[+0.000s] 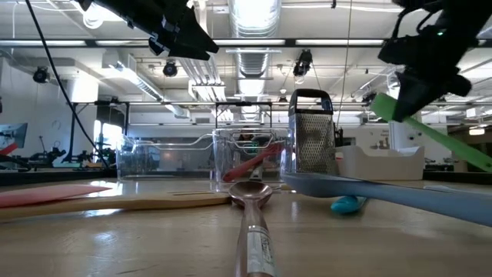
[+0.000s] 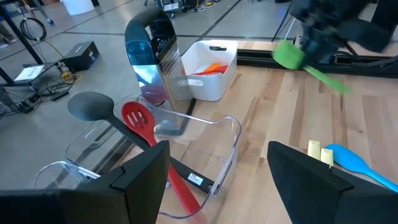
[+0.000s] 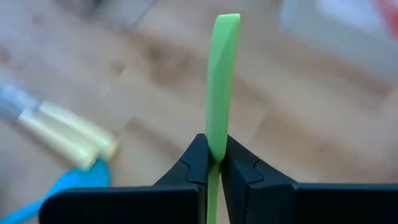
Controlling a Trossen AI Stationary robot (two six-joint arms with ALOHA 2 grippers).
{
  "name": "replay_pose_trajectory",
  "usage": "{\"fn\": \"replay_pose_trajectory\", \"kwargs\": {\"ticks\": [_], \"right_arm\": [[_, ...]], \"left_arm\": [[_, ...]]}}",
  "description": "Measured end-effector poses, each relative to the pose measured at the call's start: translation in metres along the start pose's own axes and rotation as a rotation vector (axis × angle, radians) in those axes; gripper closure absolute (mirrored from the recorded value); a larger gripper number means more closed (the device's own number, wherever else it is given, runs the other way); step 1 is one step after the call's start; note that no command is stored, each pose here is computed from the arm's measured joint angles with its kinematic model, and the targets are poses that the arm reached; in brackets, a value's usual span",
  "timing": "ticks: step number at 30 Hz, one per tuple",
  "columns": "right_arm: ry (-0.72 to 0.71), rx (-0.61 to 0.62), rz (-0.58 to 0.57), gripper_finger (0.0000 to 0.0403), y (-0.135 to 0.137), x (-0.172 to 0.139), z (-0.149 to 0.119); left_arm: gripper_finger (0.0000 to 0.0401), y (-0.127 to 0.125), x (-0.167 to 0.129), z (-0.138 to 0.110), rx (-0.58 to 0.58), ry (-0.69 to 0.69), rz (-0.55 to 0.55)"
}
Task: Pick & Place Kitchen Items
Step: Put the green spatula into the white bin
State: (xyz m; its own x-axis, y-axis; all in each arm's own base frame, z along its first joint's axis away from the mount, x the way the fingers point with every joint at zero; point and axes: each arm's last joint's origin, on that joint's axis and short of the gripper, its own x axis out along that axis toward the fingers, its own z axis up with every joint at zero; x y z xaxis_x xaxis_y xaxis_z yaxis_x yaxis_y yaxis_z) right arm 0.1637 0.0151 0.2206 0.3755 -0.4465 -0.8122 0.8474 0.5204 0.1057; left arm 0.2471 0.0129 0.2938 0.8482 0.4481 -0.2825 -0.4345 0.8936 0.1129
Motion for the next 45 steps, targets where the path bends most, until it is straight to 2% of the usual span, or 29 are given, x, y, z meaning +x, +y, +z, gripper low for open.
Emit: {"fn": "replay_pose_trajectory", "kwargs": {"ticks": [6,10,19,21,23,29,33,39,45], "right_arm": [[-0.115,-0.022,-0.065,0.0392,-0.026,-0.002,0.029],[-0.215,-0.024,-0.057,0.0392,-0.036,-0.008,0.045],[-0.544,-0.040,-0.055,0.0392,-0.046,-0.024,0.083],[-0.605,-0.046,-0.002,0.0392,-0.043,-0.029,0.090],[-0.660,-0.051,0.098,0.0392,-0.038,-0.034,0.096],[-0.751,-0.129,0.534,0.0392,-0.020,-0.052,0.106],[-0.780,-0.169,0.694,0.0392,-0.009,-0.062,0.104],[-0.787,-0.224,0.757,0.0392,0.004,-0.064,0.098],[-0.773,-0.231,0.739,0.0392,0.009,-0.060,0.098]], "left_arm": [[0.0127,0.000,0.000,0.000,-0.025,0.000,0.000],[0.0127,0.000,0.000,0.000,-0.040,0.000,0.000],[0.0126,-0.001,0.002,0.001,-0.140,-0.017,-0.001],[0.0126,-0.003,0.006,0.003,-0.148,-0.042,-0.004],[0.0126,-0.007,0.014,0.004,-0.144,-0.082,-0.022],[0.0126,-0.012,0.055,0.003,-0.146,-0.233,-0.257],[0.0127,-0.002,0.089,0.004,-0.206,-0.267,-0.348],[0.0128,-0.003,0.135,0.020,-0.256,-0.256,-0.549],[0.0128,-0.014,0.171,0.036,-0.233,-0.229,-0.621]]}}
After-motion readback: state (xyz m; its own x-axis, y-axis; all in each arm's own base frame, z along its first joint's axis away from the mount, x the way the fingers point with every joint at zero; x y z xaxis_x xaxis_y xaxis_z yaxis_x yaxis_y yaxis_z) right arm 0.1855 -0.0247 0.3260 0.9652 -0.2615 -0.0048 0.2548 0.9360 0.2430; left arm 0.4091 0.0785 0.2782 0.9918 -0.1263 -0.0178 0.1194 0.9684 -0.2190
